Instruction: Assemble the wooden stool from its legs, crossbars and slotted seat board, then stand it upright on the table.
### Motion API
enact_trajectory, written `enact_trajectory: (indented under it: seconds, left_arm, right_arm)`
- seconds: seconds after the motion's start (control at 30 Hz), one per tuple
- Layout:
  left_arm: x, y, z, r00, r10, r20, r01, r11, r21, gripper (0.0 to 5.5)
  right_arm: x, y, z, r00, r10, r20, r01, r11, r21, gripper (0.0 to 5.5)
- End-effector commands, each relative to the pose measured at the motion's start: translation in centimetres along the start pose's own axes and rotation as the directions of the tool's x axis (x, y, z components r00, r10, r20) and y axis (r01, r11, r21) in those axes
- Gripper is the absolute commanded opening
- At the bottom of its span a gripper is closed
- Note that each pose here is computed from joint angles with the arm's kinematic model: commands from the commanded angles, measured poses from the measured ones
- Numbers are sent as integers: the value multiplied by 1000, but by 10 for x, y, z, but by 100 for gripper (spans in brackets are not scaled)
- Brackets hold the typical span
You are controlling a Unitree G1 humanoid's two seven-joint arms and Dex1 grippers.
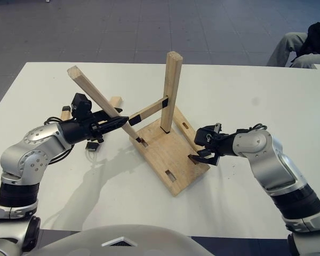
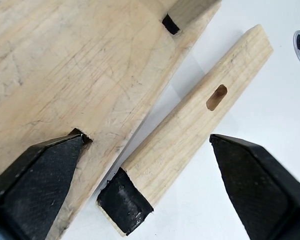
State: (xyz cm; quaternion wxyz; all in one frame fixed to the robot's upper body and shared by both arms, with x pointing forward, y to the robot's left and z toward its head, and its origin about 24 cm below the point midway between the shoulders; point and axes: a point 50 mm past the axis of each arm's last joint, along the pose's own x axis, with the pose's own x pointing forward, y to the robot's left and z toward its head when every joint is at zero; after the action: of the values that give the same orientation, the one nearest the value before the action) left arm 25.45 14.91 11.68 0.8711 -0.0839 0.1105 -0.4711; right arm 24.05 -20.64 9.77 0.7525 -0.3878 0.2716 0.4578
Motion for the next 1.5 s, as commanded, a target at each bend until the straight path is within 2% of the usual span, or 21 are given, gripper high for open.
enact_trajectory:
  seconds: [0.03, 0.53, 0.9, 1.23, 1.37, 1.5]
  left_arm:
    - [5, -1, -8, 1000, 11, 1, -11, 1000, -5, 205]
    - [13, 5, -46, 998, 51, -40, -55, 995, -80, 205]
    - [7, 4, -47, 991, -3, -137, -1, 1000, -25, 205]
    - [9, 22, -34, 976, 66, -207, -52, 996, 70, 205]
    - [8, 23, -38, 969, 92, -229, -73, 993, 91, 205]
    - [8, 26, -38, 967, 99, -235, -80, 993, 88, 205]
  right_arm:
    - [1, -3, 5, 1000, -3, 11, 3, 1000, -24, 464]
    - [2, -6, 10, 1000, 4, 28, -3, 999, -39, 464]
    - [5, -5, 12, 999, -18, 42, 19, 1000, -19, 464]
    - [-2, -28, 25, 971, -204, 124, 193, 977, 94, 464]
    - [1, -14, 32, 972, -169, 161, 147, 980, 136, 464]
    - [14, 21, 27, 989, -10, 147, -9, 992, 127, 464]
